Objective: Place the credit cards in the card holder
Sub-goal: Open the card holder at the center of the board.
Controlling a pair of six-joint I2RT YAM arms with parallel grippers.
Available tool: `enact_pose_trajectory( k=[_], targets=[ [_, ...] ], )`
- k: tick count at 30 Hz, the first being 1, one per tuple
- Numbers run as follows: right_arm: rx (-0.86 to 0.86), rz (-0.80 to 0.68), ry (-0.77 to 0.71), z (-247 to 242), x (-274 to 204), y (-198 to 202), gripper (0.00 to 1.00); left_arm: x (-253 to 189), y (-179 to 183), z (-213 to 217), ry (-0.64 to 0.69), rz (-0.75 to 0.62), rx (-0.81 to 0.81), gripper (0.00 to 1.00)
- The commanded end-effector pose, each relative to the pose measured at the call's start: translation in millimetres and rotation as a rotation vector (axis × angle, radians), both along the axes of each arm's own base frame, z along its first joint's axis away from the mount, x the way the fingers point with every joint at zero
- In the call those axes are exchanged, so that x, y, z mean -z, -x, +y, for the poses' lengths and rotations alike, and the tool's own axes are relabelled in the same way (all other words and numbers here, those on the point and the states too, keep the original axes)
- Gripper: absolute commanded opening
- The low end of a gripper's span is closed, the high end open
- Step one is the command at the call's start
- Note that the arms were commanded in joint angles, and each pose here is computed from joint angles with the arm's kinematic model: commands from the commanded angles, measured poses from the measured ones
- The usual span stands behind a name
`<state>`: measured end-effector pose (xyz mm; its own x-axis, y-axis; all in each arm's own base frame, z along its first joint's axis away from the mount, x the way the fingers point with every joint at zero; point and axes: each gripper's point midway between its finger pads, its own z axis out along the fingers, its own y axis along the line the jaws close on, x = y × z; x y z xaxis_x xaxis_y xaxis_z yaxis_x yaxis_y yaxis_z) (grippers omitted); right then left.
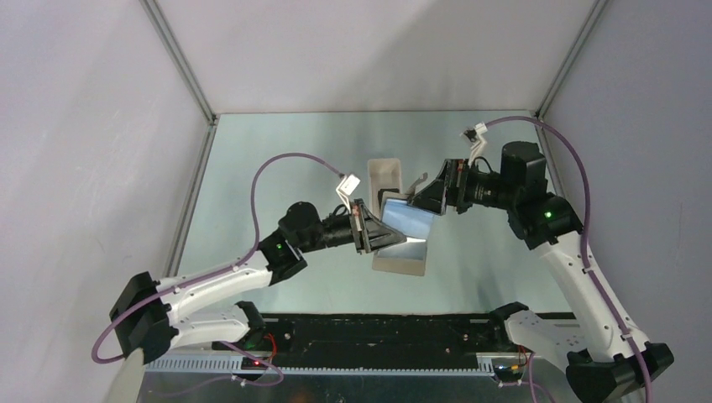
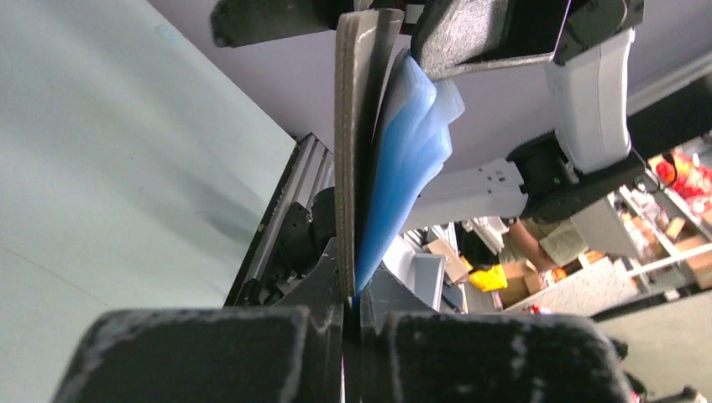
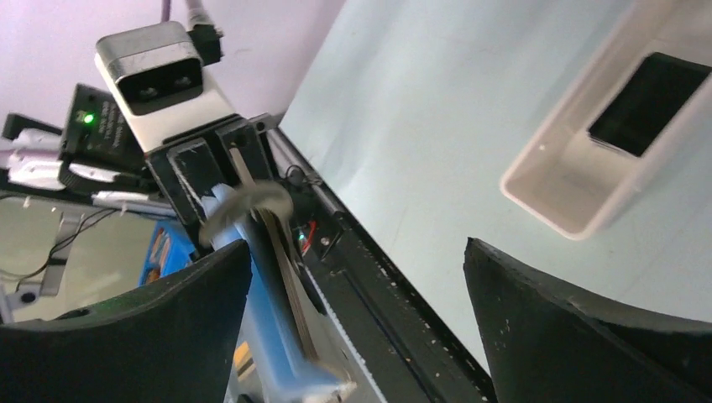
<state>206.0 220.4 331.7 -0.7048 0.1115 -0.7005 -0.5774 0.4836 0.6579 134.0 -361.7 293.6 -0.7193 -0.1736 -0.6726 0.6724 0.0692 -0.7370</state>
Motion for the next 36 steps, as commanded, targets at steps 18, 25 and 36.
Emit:
enact_pose_trajectory(
  k=[18, 25, 36],
  targets=[
    [-0.192, -0.014, -0.133, 9, 9, 37, 0.97, -38, -18, 7, 0.137, 0.138, -0.122, 0.0],
    [0.039, -0.094, -0.139, -27, -9, 18, 1.0, -15, -24, 6, 0.096, 0.21, -0.146, 0.0],
    [-0.108, -0.095, -0.107, -17, 6, 33, 1.0, -5, -28, -1, 0.07, 0.288, -0.143, 0.0]
  ],
)
